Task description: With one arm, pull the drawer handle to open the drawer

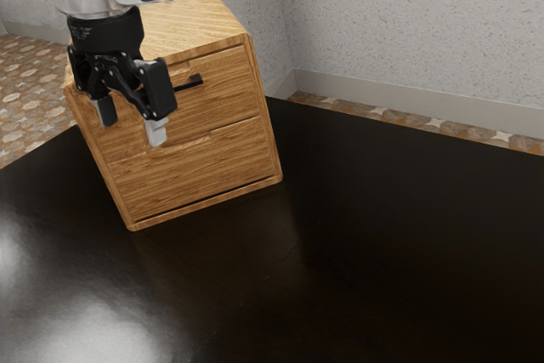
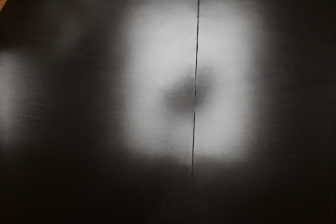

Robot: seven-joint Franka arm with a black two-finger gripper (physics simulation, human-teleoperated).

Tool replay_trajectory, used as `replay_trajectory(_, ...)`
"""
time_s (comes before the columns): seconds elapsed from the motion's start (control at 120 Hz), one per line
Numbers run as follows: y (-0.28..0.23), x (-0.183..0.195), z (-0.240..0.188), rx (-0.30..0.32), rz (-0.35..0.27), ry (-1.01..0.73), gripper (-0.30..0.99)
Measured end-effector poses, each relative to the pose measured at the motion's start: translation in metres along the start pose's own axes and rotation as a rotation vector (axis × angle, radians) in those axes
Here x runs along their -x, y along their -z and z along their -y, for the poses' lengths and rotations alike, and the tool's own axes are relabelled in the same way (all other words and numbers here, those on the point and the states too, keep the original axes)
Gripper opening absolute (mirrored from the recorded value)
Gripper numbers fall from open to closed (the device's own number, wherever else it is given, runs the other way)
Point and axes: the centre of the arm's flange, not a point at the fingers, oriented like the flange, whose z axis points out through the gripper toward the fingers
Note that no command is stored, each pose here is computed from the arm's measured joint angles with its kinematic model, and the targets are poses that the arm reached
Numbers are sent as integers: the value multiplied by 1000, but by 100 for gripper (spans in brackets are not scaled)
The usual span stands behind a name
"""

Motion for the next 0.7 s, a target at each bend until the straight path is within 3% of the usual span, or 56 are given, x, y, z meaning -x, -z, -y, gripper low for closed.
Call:
replay_trajectory(0.167, 11, -13, -10, 56, -124, -24, 69)
replay_trajectory(0.283, 16, -19, -11, 65, -175, -38, 69)
replay_trajectory(0.417, 28, -25, -10, 69, -277, -102, 69)
replay_trajectory(0.567, 26, -38, -10, 97, -320, -172, 69)
replay_trajectory(0.7, 18, -45, -5, 47, -304, -204, 69)
